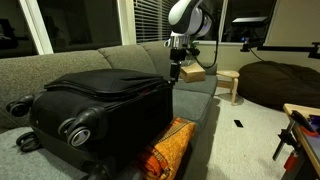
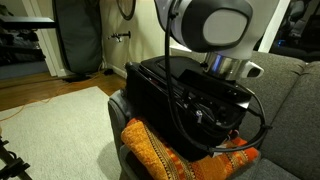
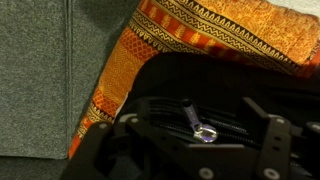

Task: Zip the black bag

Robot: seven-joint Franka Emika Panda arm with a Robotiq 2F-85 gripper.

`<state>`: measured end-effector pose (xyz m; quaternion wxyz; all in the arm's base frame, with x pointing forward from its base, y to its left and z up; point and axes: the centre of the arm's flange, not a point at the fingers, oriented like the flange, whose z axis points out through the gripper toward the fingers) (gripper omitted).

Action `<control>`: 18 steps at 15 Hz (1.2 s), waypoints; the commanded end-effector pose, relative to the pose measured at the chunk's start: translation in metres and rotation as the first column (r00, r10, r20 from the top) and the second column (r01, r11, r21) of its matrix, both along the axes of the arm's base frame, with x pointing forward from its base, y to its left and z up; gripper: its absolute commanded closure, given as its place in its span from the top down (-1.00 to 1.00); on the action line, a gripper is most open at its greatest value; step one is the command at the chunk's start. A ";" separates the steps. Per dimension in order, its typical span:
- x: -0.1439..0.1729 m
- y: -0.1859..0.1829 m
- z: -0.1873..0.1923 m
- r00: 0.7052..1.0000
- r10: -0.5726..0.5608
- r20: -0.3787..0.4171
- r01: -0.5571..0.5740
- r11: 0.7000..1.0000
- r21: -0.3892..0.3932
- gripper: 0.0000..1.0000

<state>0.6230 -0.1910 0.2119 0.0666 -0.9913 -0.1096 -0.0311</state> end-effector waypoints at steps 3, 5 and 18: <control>0.017 -0.007 -0.016 0.998 0.058 -0.017 -0.057 0.997 0.047 0.07; 0.024 -0.010 -0.016 0.997 0.080 0.001 -0.080 0.996 0.028 0.06; 0.012 0.008 0.003 0.969 0.245 0.036 -0.246 0.969 0.030 -0.85</control>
